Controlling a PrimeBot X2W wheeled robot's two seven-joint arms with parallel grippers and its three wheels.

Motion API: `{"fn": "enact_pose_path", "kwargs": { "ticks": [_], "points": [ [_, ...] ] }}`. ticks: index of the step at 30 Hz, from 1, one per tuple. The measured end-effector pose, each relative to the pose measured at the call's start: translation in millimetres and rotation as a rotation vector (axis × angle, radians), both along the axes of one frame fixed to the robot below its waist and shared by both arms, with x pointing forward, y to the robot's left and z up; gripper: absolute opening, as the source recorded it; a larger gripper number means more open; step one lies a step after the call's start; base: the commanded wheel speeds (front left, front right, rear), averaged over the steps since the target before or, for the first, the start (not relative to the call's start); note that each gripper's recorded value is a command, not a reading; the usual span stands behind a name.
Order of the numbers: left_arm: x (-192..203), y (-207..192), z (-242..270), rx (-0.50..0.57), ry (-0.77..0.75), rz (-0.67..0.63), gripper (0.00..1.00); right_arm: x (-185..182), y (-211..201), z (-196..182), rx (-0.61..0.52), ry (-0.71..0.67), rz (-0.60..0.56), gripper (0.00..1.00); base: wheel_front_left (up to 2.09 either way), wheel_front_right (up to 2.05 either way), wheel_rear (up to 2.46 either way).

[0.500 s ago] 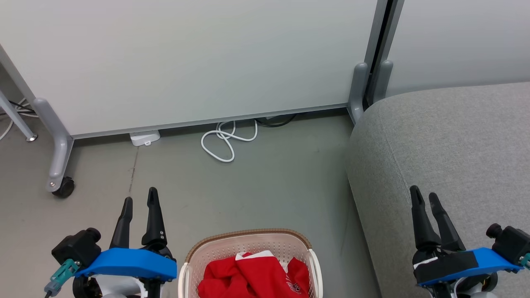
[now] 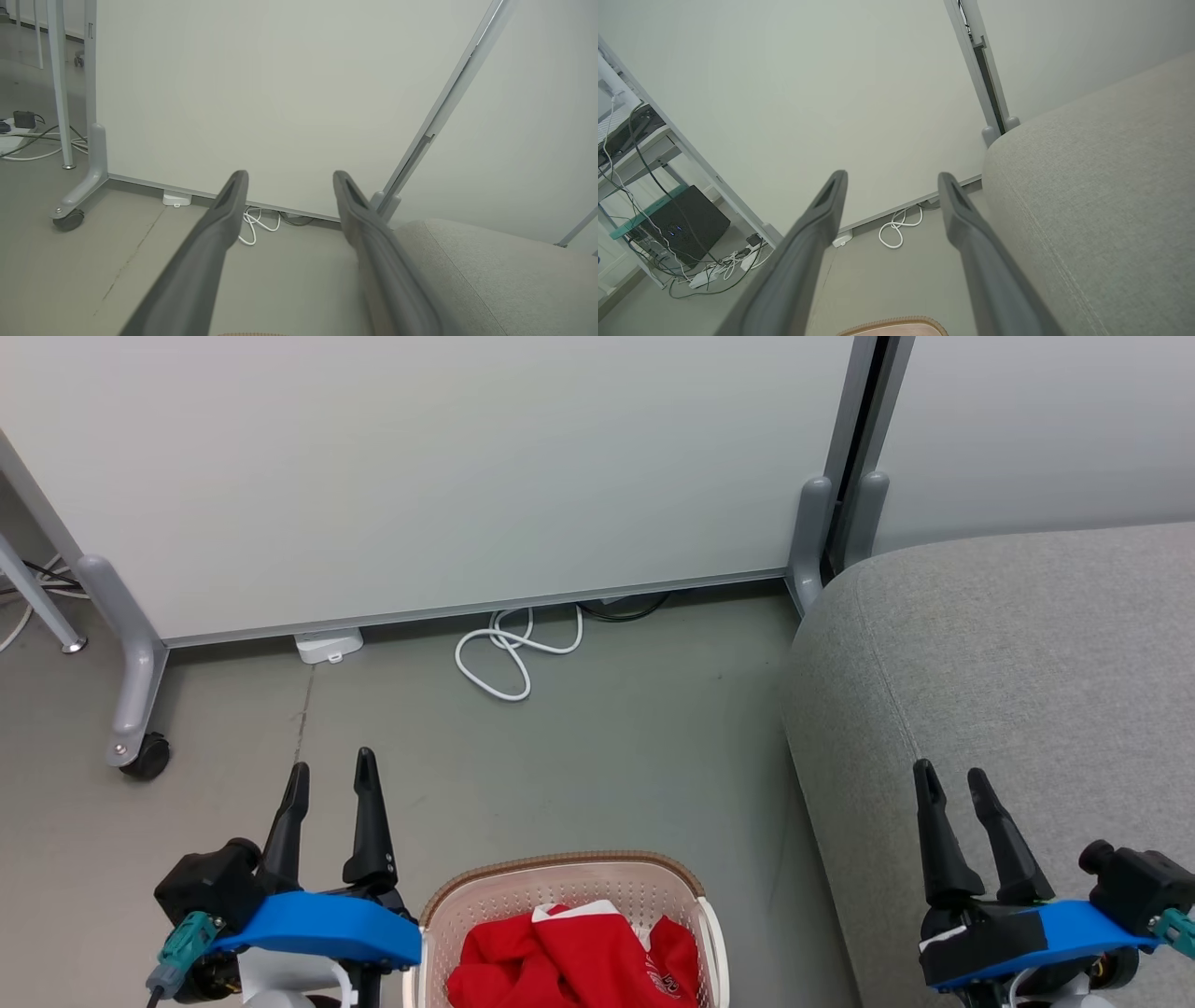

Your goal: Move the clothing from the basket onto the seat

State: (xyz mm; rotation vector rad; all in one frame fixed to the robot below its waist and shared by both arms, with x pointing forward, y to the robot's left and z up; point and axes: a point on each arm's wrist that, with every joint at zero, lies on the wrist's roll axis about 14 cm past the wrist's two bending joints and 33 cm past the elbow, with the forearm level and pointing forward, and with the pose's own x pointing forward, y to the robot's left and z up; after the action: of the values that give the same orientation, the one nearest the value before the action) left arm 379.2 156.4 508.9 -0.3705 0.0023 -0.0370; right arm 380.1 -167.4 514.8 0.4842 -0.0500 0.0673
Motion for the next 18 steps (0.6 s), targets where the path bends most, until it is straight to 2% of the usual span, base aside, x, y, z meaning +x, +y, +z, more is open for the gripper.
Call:
{"fn": "enact_pose_path", "kwargs": {
  "ticks": [18],
  "points": [
    [-2.9, -9.7, 6.8, 0.177, -0.057, -0.024, 1.00, 0.1, 8.9, 4.6, -0.172, -0.043, 0.025, 1.00, 0.00, 0.00, 0.00]
  ]
}}
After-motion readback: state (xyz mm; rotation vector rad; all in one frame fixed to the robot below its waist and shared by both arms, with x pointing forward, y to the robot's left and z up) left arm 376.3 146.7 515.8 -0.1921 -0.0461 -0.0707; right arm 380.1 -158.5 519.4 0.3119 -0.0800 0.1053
